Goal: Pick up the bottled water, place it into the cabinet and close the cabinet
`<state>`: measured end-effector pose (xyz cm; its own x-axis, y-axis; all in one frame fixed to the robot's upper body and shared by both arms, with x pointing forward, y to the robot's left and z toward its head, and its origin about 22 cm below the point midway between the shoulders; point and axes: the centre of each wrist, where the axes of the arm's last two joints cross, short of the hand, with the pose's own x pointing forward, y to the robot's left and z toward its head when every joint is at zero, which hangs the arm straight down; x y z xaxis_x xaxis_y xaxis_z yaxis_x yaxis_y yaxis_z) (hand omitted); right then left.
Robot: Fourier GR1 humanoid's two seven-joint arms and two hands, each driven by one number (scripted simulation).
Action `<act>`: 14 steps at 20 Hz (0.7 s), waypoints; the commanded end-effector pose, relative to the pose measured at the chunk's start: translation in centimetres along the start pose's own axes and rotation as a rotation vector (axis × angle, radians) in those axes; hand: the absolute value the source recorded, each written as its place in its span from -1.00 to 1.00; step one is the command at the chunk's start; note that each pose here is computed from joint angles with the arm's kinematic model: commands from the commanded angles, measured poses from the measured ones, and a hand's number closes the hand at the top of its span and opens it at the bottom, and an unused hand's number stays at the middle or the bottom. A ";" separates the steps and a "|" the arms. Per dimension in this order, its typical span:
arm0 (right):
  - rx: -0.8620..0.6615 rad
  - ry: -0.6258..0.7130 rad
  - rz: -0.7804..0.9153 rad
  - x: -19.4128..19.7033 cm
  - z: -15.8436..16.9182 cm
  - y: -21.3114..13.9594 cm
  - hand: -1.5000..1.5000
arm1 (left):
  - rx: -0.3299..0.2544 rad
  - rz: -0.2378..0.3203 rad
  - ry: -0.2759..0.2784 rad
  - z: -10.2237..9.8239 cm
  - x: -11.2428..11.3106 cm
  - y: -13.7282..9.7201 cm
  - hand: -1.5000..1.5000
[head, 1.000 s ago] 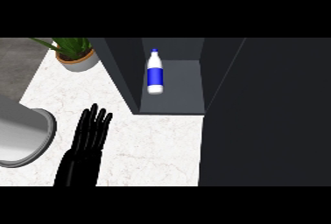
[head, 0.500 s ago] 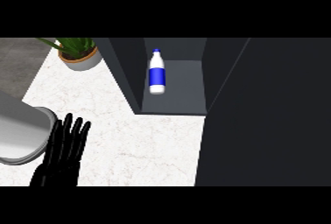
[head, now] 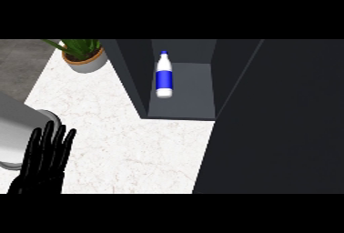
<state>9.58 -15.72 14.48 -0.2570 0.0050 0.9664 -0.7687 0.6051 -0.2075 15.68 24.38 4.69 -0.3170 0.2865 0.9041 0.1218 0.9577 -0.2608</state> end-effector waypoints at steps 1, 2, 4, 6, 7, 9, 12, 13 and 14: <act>-0.012 -0.089 0.045 1.9 -2.9 2.3 1.00 | 0.013 -0.003 0.010 0.7 0.0 1.2 -1.00; -0.012 -0.083 0.053 2.3 -2.8 2.2 1.00 | 0.008 0.009 0.017 0.9 0.2 1.4 -1.00; -0.001 -0.071 0.067 2.0 -3.7 2.1 1.00 | -0.004 -0.007 0.007 0.4 1.0 1.2 -1.00; -0.002 -0.080 0.092 2.0 -4.1 1.7 1.00 | -0.015 -0.001 0.007 0.1 1.0 2.1 -1.00; 0.004 -0.078 0.092 2.0 -4.4 1.8 1.00 | -0.003 0.006 0.013 0.6 0.9 2.3 -1.00; 0.018 -0.081 0.110 1.9 -4.8 1.8 1.00 | -0.007 0.014 0.013 0.4 0.9 2.1 -1.00; 0.037 -0.074 0.096 1.5 -5.4 1.5 1.00 | -0.036 0.019 -0.012 0.2 1.8 2.2 -1.00; 0.049 -0.054 0.118 1.7 -5.4 1.6 1.00 | -0.021 0.006 0.007 0.7 1.1 2.6 -1.00; 0.033 -0.065 0.122 1.5 -5.6 1.1 1.00 | -0.038 0.024 0.008 1.1 1.3 2.3 -1.00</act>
<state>10.69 -14.03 16.05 -0.3966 0.1002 0.9125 -0.7926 0.4640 -0.3955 14.96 26.74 4.99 -0.3094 0.3015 0.9019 0.1495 0.9520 -0.2670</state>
